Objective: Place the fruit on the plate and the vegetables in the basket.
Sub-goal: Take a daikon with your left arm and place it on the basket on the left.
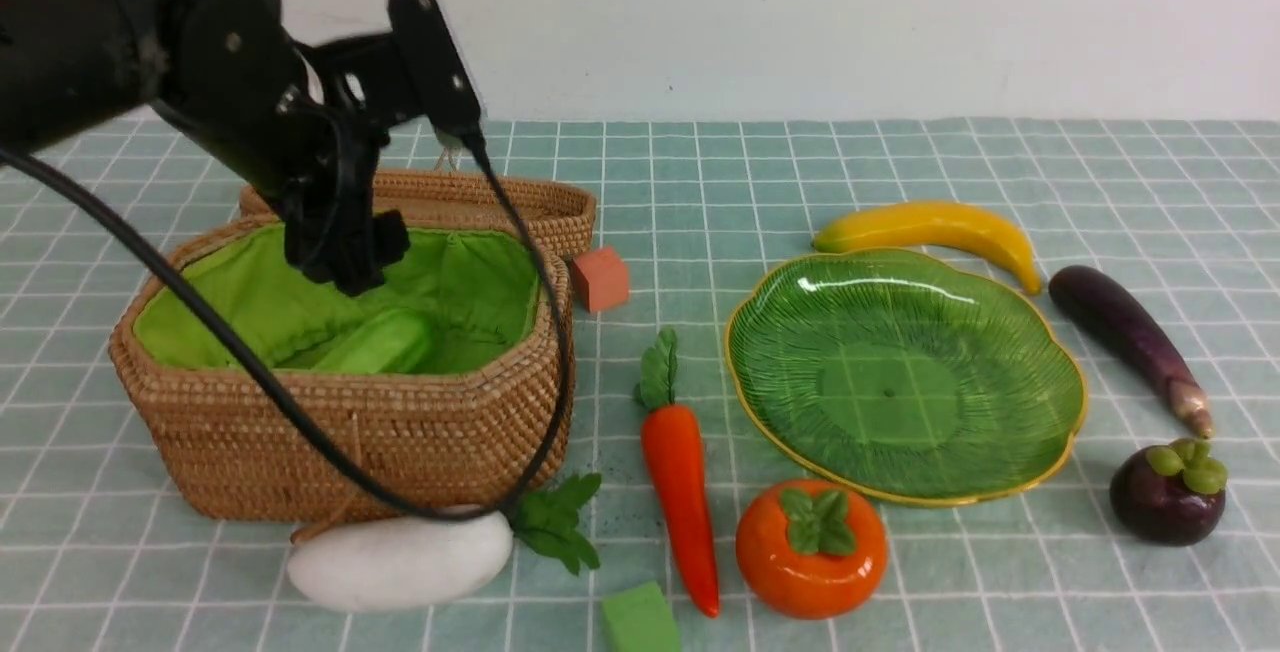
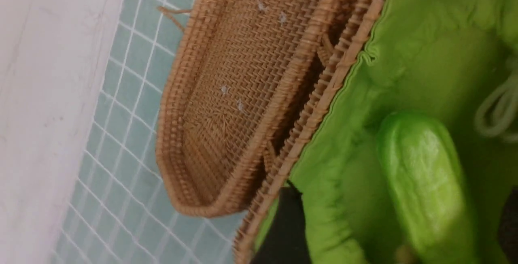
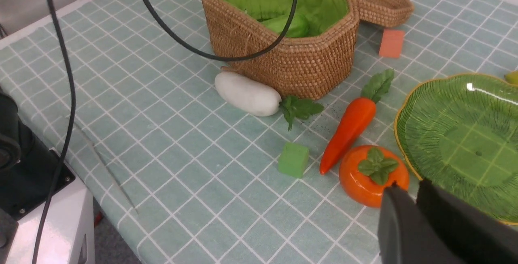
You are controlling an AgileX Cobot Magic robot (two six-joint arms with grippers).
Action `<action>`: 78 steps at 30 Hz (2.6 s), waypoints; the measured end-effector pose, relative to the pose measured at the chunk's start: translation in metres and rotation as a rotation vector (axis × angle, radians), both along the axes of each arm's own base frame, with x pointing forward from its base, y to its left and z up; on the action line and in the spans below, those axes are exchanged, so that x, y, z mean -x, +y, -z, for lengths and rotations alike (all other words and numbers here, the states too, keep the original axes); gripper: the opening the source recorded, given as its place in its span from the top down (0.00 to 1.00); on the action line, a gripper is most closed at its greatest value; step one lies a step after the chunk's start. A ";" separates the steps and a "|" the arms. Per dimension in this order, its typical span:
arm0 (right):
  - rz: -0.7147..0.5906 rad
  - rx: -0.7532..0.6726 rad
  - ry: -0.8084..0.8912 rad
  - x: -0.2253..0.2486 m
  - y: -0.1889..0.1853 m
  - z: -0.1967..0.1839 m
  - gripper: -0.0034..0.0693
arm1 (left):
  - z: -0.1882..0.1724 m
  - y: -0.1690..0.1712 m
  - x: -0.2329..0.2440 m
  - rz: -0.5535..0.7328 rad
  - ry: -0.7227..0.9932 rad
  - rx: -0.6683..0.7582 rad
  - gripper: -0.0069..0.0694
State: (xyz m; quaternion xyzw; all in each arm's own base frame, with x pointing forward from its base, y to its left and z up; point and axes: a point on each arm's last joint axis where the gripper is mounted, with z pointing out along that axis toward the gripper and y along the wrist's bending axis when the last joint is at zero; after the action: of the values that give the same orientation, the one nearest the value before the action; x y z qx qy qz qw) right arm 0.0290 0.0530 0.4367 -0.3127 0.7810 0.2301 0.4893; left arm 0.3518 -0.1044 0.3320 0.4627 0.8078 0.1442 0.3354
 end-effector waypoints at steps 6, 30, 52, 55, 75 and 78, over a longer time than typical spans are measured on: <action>0.000 -0.002 -0.002 0.000 0.000 0.000 0.85 | -0.036 -0.018 0.061 -0.162 0.101 0.239 0.78; -0.029 0.027 0.046 0.004 0.000 0.004 0.84 | 0.129 -0.029 0.111 0.154 0.233 -0.002 0.15; -0.070 0.006 0.039 0.014 0.001 0.003 0.83 | 0.172 -0.030 0.093 0.062 0.264 -0.084 0.26; -0.075 0.009 0.015 0.019 0.000 0.003 0.83 | 0.162 -0.033 0.101 0.059 0.264 -0.083 0.26; 0.001 -0.113 -0.138 0.013 -0.001 -0.013 0.83 | -0.017 -0.018 0.092 0.023 -0.101 -0.067 0.26; 0.010 -0.139 -0.161 0.012 -0.001 -0.017 0.83 | -0.008 -0.007 0.064 0.024 -0.059 -0.133 0.26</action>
State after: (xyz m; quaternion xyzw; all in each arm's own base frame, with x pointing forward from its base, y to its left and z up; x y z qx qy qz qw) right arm 0.0170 0.0516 0.4535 -0.2913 0.7228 0.2553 0.5723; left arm 0.2882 -0.1111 0.3398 0.4890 0.7808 0.2069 0.3293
